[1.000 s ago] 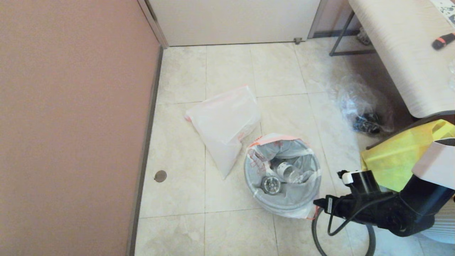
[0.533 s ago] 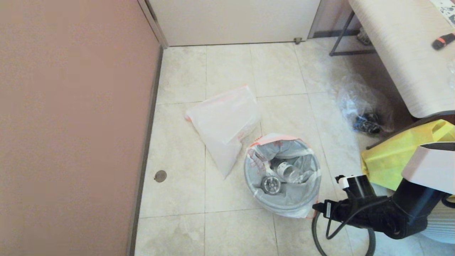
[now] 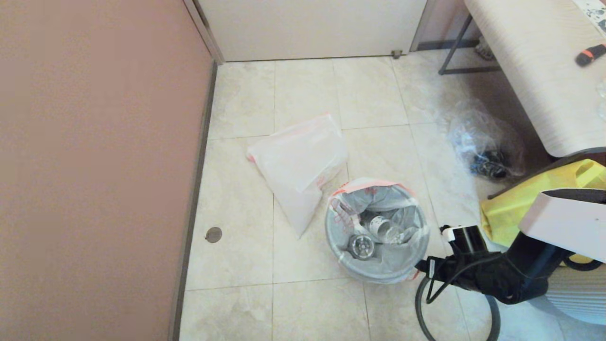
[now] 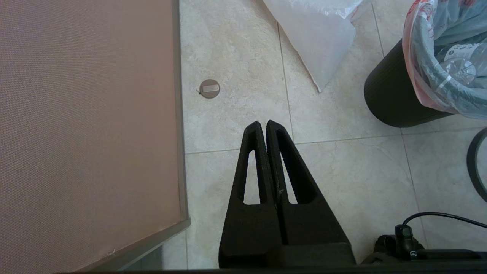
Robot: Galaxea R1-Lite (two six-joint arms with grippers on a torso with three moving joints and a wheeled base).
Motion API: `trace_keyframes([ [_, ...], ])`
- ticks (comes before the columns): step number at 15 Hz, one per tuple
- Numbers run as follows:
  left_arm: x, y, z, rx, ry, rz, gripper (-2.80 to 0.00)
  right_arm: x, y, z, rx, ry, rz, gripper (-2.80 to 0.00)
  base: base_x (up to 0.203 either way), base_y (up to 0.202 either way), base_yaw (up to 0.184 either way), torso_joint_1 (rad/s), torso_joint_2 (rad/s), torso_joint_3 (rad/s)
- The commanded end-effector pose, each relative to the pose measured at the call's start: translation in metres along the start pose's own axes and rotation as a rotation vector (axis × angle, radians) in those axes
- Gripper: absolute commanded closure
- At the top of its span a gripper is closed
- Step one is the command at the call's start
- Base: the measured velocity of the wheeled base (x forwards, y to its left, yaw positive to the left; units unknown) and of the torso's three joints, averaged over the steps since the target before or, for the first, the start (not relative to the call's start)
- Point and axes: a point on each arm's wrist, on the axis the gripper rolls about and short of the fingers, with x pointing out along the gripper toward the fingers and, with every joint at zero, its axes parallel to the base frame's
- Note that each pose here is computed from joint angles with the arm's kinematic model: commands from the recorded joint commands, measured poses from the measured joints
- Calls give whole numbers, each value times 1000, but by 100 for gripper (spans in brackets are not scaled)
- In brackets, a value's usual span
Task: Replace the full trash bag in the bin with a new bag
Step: Place the trash bag on the floor
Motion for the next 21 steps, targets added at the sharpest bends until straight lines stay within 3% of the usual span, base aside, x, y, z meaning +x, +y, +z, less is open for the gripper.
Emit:
trace_keyframes([
  [1, 0, 0, 0, 0, 1, 0, 0, 15, -3, -5, -23, 8, -45, -280, 0, 0, 0, 0, 0, 0],
  [4, 0, 0, 0, 0, 1, 1, 0, 28, -11, -4, -55, -8, -125, -280, 0, 0, 0, 0, 0, 0],
  [8, 0, 0, 0, 0, 1, 0, 0, 14, -15, -6, -89, -12, -224, -280, 0, 0, 0, 0, 0, 0],
  [9, 0, 0, 0, 0, 1, 0, 0, 3, -15, -9, -98, -8, -221, -44, 0, 0, 0, 0, 0, 0],
  [10, 0, 0, 0, 0, 1, 0, 0, -3, -13, -13, -111, 1, -217, 0, 0, 0, 0, 0, 0, 0],
  [16, 0, 0, 0, 0, 1, 1, 0, -19, 17, -26, -155, -17, -185, 0, 0, 0, 0, 0, 0, 0],
  [21, 0, 0, 0, 0, 1, 0, 0, -47, 30, -11, -168, -76, -165, 0, 0, 0, 0, 0, 0, 0],
])
